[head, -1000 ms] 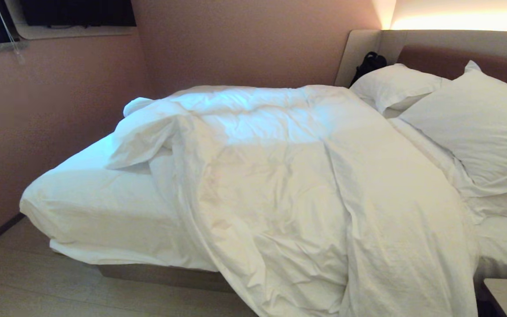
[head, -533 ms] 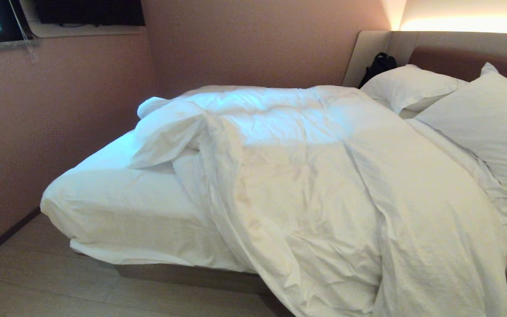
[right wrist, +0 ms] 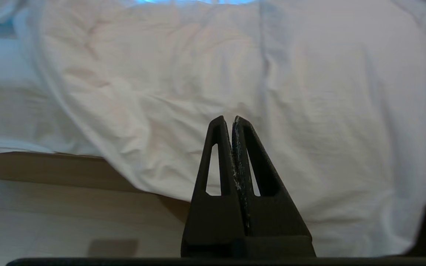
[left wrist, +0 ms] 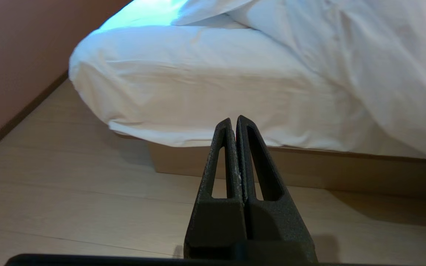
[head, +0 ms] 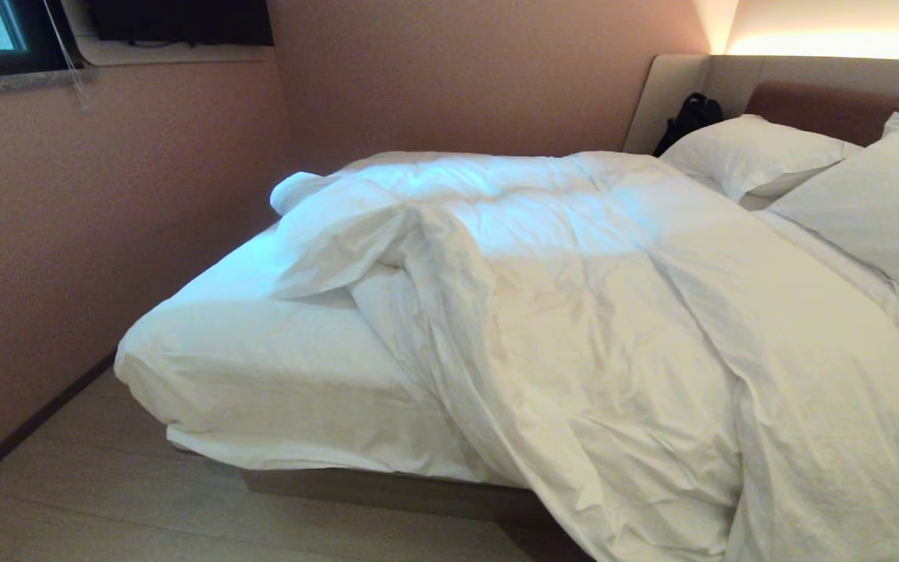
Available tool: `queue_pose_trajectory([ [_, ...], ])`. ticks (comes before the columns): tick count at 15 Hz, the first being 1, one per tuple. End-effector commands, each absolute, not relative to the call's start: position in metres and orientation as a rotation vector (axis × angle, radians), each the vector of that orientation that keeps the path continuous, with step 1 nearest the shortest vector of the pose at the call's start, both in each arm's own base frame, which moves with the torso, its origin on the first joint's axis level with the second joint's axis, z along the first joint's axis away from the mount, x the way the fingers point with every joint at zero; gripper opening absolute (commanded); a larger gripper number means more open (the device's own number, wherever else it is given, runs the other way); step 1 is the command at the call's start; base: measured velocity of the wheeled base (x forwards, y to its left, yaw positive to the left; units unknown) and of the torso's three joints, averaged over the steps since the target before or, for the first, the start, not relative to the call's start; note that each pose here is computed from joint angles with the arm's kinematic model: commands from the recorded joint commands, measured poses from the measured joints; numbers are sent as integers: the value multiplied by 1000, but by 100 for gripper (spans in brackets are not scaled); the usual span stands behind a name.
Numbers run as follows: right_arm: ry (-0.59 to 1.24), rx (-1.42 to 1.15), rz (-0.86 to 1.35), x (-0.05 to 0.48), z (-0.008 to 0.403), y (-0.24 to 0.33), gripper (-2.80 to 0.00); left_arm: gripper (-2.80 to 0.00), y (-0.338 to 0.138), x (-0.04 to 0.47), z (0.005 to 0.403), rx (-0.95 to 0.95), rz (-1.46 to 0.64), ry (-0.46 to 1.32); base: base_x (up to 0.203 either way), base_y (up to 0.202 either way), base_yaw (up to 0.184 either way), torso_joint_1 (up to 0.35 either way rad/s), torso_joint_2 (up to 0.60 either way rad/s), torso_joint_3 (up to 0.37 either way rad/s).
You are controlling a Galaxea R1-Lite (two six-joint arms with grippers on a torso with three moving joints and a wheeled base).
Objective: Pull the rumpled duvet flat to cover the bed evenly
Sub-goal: Hold the folded corner of the quilt
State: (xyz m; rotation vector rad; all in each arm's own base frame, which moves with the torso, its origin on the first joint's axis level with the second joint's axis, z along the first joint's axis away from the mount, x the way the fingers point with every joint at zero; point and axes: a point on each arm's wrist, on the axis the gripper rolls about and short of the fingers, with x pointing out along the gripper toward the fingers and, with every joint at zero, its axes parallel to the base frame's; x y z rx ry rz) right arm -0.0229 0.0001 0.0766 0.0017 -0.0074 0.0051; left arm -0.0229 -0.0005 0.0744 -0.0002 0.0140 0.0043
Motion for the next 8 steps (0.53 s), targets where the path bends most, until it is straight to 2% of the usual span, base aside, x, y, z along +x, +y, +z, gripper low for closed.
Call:
queue_pose_trajectory([
  [1,-8,2,8,-23,77,0,-280,-280,0,-23,74,0,3,14,0,193,2,4,4,4],
  [8,-8,2,7,-23,77,0,-280,-280,-1,-23,74,0,4,14,0,195,1,1,2,3],
])
